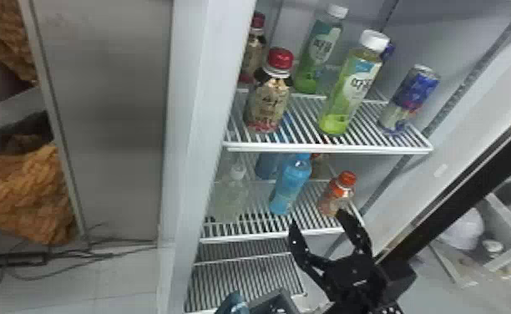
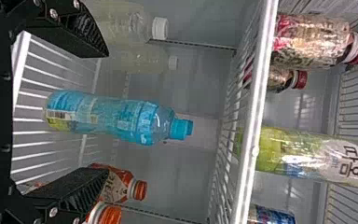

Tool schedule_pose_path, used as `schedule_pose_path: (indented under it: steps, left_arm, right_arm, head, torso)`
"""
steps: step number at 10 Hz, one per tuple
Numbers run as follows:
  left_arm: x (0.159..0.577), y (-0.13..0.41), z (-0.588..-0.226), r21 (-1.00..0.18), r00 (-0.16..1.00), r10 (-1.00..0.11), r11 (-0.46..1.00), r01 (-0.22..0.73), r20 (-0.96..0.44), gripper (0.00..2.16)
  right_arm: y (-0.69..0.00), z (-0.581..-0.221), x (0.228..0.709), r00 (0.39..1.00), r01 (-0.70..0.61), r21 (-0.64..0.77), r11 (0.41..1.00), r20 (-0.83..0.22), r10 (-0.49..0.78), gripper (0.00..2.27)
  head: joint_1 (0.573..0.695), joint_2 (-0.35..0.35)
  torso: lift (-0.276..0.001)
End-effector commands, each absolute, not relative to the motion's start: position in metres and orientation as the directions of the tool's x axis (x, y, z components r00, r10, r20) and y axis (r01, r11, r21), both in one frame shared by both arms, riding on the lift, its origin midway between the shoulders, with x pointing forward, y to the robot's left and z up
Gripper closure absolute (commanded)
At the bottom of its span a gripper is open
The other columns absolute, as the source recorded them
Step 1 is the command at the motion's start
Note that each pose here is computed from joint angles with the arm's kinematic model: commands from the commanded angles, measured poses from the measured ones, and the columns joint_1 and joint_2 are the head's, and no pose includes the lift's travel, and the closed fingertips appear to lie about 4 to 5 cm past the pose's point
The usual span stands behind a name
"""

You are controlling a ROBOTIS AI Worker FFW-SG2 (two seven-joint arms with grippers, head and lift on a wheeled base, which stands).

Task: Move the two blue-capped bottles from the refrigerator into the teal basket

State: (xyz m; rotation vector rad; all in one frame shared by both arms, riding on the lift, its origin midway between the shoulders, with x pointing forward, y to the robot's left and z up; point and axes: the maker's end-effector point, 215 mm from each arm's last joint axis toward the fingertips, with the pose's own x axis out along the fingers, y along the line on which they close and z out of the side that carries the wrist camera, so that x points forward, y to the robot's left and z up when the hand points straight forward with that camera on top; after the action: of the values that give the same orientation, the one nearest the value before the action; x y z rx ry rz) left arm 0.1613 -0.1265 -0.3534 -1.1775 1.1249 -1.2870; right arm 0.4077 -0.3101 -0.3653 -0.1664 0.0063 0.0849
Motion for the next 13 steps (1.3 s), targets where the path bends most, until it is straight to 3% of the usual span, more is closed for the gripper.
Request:
schedule_pose_path:
  steps: [1,7,13]
  left_arm:
    - [0.161,-0.126,-0.354,-0.995,-0.006,-0.999,-0.047,0.084,0.047,1.09]
    - [0.160,-0.128,-0.354,-0.995,-0.012,-0.999,-0.048,0.087,0.047,1.09]
    - [0.160,-0.128,-0.353,-0.995,-0.015,-0.999,-0.051,0.088,0.049,1.09]
  right_arm:
    - [-0.310,-0.368,0.421,0.996,-0.087,-0.161,0.983,-0.002,0.088,0.13]
    - [-0.313,-0.388,0.474,0.997,-0.081,-0.137,0.987,0.007,0.083,0.11]
    - [-0.308,-0.379,0.512,0.995,-0.083,-0.140,0.987,0.052,0.091,0.11]
  head:
    - [0.695,-0.350]
    - [0.695,-0.350]
    - [0.695,-0.350]
  torso:
    - [-0.151]
    - [-0.151]
    - [-0.151]
